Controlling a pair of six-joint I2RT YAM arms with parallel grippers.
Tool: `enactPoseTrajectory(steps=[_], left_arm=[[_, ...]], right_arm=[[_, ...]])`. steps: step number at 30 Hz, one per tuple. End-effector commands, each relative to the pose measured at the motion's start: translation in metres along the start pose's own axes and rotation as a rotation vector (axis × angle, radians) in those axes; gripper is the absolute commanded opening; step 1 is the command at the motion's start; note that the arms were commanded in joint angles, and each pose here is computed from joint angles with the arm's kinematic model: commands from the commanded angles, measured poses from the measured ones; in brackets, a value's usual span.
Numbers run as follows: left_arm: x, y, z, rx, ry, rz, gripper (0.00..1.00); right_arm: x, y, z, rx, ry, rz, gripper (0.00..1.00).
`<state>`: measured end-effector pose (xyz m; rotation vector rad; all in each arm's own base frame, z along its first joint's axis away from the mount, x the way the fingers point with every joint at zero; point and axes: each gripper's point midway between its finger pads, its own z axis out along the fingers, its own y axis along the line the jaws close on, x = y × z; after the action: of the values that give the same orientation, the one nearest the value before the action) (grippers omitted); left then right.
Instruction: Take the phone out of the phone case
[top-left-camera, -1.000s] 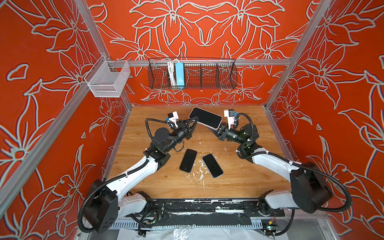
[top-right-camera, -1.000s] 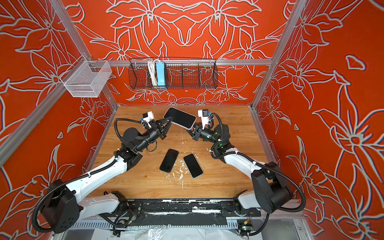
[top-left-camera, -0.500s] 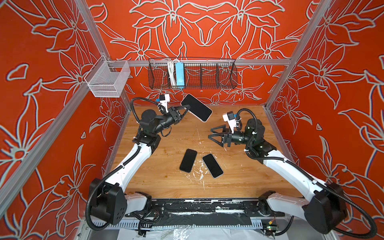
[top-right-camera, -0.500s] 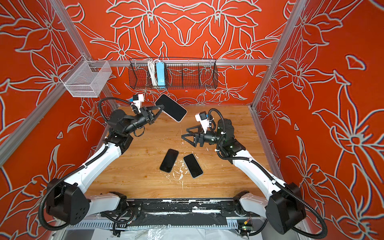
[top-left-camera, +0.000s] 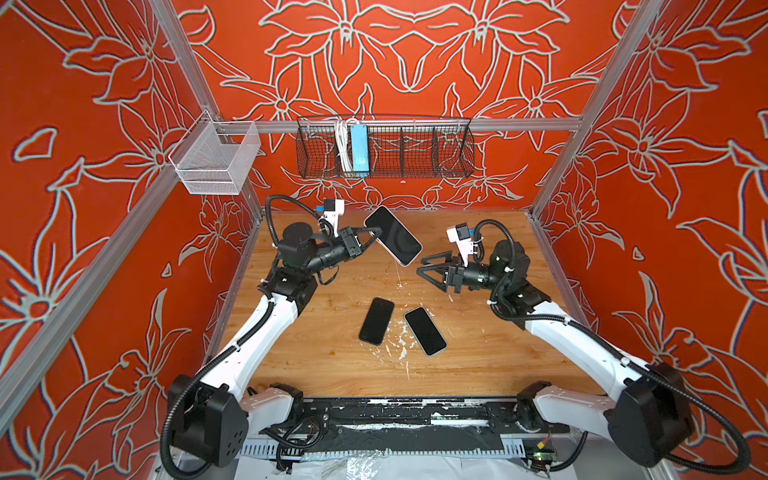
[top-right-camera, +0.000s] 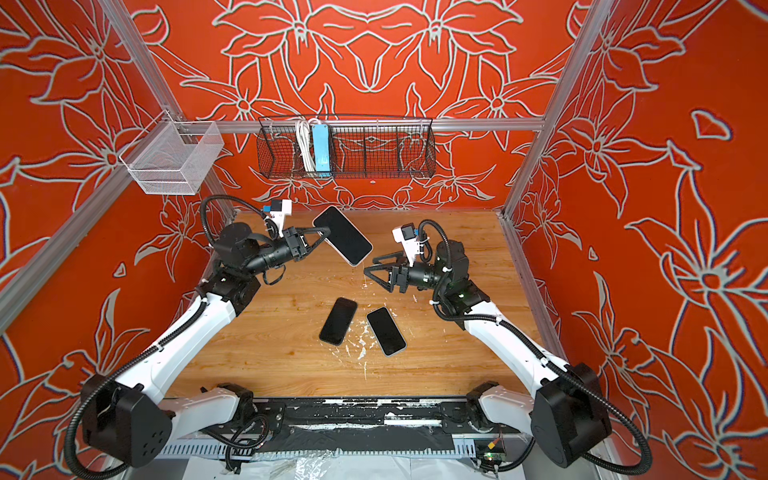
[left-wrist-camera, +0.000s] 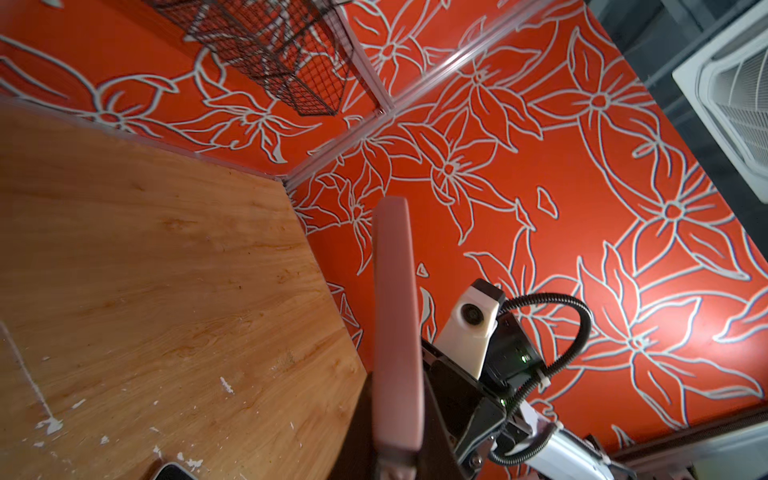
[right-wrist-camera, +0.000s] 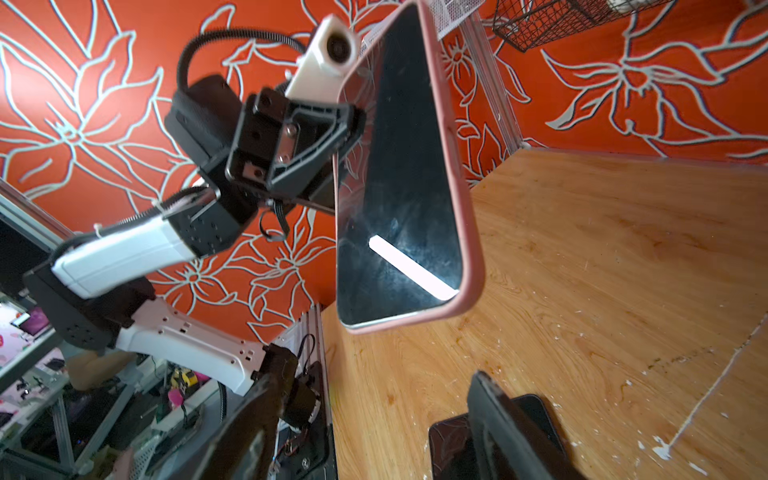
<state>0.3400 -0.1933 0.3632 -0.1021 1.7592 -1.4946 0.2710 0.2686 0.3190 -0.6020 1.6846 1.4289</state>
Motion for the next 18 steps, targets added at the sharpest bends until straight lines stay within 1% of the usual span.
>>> enactPoseTrajectory(steps=[1, 3, 5, 7, 11, 15, 18], left_arm=[[-0.024, 0.0, -0.018, 0.02, -0.237, -0.137, 0.0], [-0.023, 0.01, -0.027, 0.046, -0.313, -0.222, 0.0], [-0.023, 0.013, -0.031, 0.099, -0.355, -0.294, 0.0], [-0.02, 0.013, -0.031, 0.116, -0.348, -0.331, 0.0], [-0.017, 0.003, -0.027, 0.129, -0.338, -0.328, 0.0], [-0.017, -0.006, -0.027, 0.147, -0.349, -0.321, 0.0], [-0.017, -0.012, -0.026, 0.16, -0.341, -0.316, 0.0]], right_arm=[[-0.029, 0.009, -0.002, -0.034, -0.155, 0.028, 0.72], [-0.031, 0.007, 0.0, -0.019, -0.18, 0.052, 0.7], [-0.029, 0.003, 0.004, 0.004, -0.194, 0.071, 0.68], [-0.028, 0.001, 0.008, 0.013, -0.211, 0.079, 0.66], [-0.021, 0.004, 0.02, -0.014, -0.206, 0.111, 0.63], [-0.01, -0.01, 0.026, 0.036, -0.208, 0.172, 0.63], [-0.005, -0.015, 0.026, 0.049, -0.219, 0.191, 0.63]])
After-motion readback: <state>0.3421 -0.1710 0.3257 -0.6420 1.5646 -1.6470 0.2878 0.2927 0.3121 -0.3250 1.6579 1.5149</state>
